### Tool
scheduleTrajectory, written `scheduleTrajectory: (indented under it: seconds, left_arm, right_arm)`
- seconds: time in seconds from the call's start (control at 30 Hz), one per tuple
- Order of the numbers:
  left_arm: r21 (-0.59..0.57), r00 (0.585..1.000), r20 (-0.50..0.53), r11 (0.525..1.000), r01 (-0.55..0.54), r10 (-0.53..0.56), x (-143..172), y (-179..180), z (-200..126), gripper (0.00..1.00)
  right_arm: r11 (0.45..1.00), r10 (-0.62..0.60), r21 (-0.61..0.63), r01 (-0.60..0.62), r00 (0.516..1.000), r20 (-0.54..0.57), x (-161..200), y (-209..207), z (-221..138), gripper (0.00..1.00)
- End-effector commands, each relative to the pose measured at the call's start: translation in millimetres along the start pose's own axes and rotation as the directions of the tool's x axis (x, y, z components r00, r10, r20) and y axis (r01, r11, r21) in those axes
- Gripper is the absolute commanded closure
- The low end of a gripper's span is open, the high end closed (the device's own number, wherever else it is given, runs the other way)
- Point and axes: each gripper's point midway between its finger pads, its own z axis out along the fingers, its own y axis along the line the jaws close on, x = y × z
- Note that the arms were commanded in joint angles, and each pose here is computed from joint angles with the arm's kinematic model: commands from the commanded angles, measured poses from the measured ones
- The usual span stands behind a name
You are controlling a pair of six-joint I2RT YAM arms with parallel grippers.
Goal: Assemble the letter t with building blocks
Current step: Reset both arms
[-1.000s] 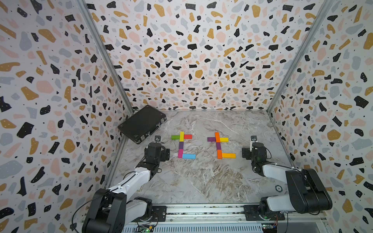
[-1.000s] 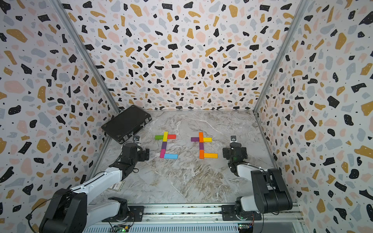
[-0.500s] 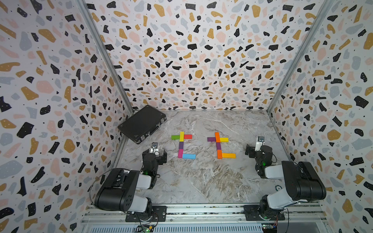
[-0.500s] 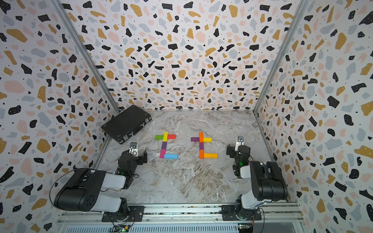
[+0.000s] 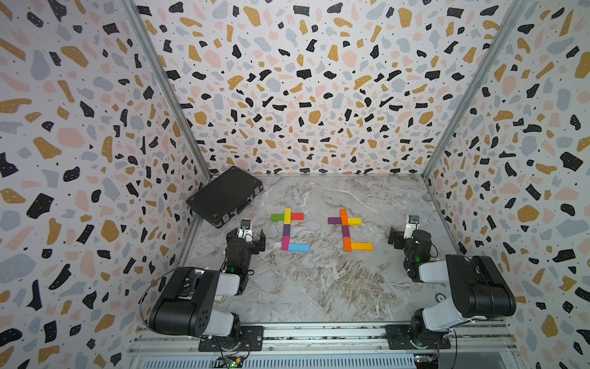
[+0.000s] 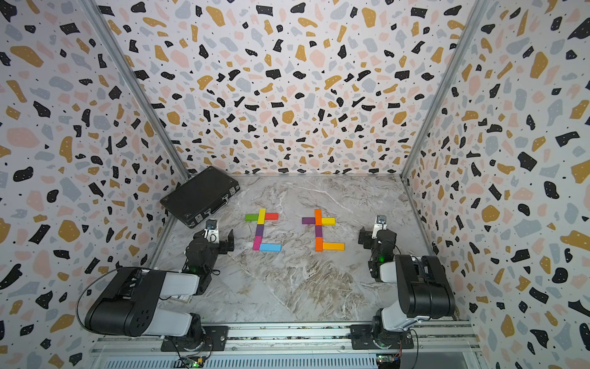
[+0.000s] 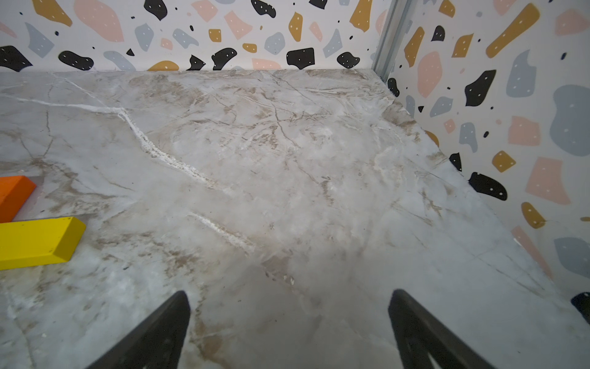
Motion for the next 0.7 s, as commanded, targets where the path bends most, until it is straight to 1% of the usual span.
scheduleTrajectory:
  seconds: [0.0, 0.03, 0.1, 0.13, 0.17, 0.2, 0.23, 0.27, 0.3, 0.33, 0.37, 0.4, 0.43, 0.47, 0.5, 0.53, 0.57, 0.6, 0.63, 0.67]
  left_arm:
    - [-0.169, 0.995, 0.055, 0.982, 0.088, -0.08, -9, 31, -5, 0.01]
    - [-0.229, 0.991, 0.073, 0.966, 0.123, -0.109, -7, 43, -10, 0.01]
    - [-0.214, 0.99, 0.08, 0.969, 0.128, -0.113, -6, 43, -10, 0.01]
    - [-0.163, 0.992, 0.087, 0.981, 0.103, -0.09, -9, 34, -10, 0.01]
    - [-0.052, 0.994, 0.099, 0.997, 0.059, -0.053, -11, 15, -12, 0.01]
    - [0.109, 0.992, 0.122, 0.993, -0.037, 0.024, -11, -14, -17, 0.01]
    - [0.168, 0.989, 0.139, 0.984, -0.063, 0.039, -11, -25, -20, 0.01]
    - [0.085, 0.991, 0.131, 0.996, -0.017, 0.005, -12, -10, -19, 0.01]
    - [-0.043, 0.991, 0.119, 0.997, 0.059, -0.054, -10, 14, -16, 0.01]
    - [-0.187, 0.987, 0.119, 0.974, 0.127, -0.106, -9, 39, -16, 0.01]
    - [-0.207, 0.985, 0.124, 0.968, 0.144, -0.12, -8, 44, -17, 0.01]
    - [-0.186, 0.987, 0.12, 0.974, 0.131, -0.11, -7, 40, -16, 0.01]
    - [-0.102, 0.99, 0.12, 0.991, 0.092, -0.079, -10, 25, -15, 0.01]
    - [-0.008, 0.992, 0.122, 0.999, 0.043, -0.042, -11, 8, -14, 0.01]
    - [0.064, 0.993, 0.12, 0.998, -0.003, -0.005, -12, -5, -13, 0.01]
    - [0.056, 0.994, 0.107, 0.998, 0.005, -0.011, -11, -4, -11, 0.01]
    - [0.001, 0.995, 0.094, 0.999, 0.034, -0.034, -10, 6, -11, 0.01]
    - [-0.078, 0.994, 0.088, 0.994, 0.077, -0.07, -9, 21, -11, 0.01]
    - [-0.131, 0.992, 0.088, 0.986, 0.1, -0.089, -8, 30, -13, 0.01]
    - [-0.145, 0.992, 0.086, 0.984, 0.105, -0.093, -7, 32, -13, 0.01]
  right_arm:
    - [0.994, 0.044, 0.094, -0.049, 0.997, 0.057, -7, -18, -9, 0.0]
    - [0.985, 0.071, 0.151, -0.084, 0.993, 0.092, -6, -29, -17, 0.0]
    - [0.983, 0.083, 0.146, -0.108, 0.983, 0.166, -7, -31, -31, 0.0]
    - [0.988, 0.067, 0.122, -0.091, 0.98, 0.187, -9, -27, -32, 0.0]
    - [0.995, 0.053, 0.078, -0.07, 0.978, 0.2, -10, -19, -34, 0.0]
    - [1.0, 0.023, 0.0, -0.023, 0.976, 0.214, -11, -5, -37, 0.0]
    - [0.996, -0.011, -0.084, 0.031, 0.974, 0.226, -12, 11, -38, 0.0]
    - [0.991, -0.033, -0.121, 0.062, 0.973, 0.23, -12, 20, -38, 0.0]
    - [0.992, -0.032, -0.112, 0.059, 0.973, 0.228, -13, 19, -37, 0.0]
    - [0.998, -0.01, -0.061, 0.024, 0.977, 0.212, -13, 9, -35, 0.0]
    - [0.999, 0.026, 0.035, -0.033, 0.98, 0.196, -12, -9, -32, 0.0]
    - [0.983, 0.082, 0.146, -0.11, 0.979, 0.186, -8, -31, -33, 0.01]
    - [0.981, 0.11, 0.139, -0.136, 0.977, 0.182, -6, -36, -33, 0.0]
    - [0.982, 0.104, 0.137, -0.13, 0.978, 0.183, -7, -35, -33, 0.0]
    - [0.985, 0.098, 0.125, -0.122, 0.978, 0.187, -7, -33, -33, 0.0]
    - [0.988, 0.091, 0.106, -0.115, 0.975, 0.202, -8, -30, -36, 0.0]
    - [0.993, 0.079, 0.072, -0.097, 0.973, 0.215, -8, -24, -39, 0.0]
    - [0.998, 0.055, 0.011, -0.059, 0.974, 0.221, -10, -12, -40, 0.0]
    - [0.998, 0.025, -0.059, -0.012, 0.976, 0.215, -11, 2, -38, 0.0]
    - [0.992, -0.016, -0.119, 0.042, 0.977, 0.215, -12, 16, -37, 0.0]
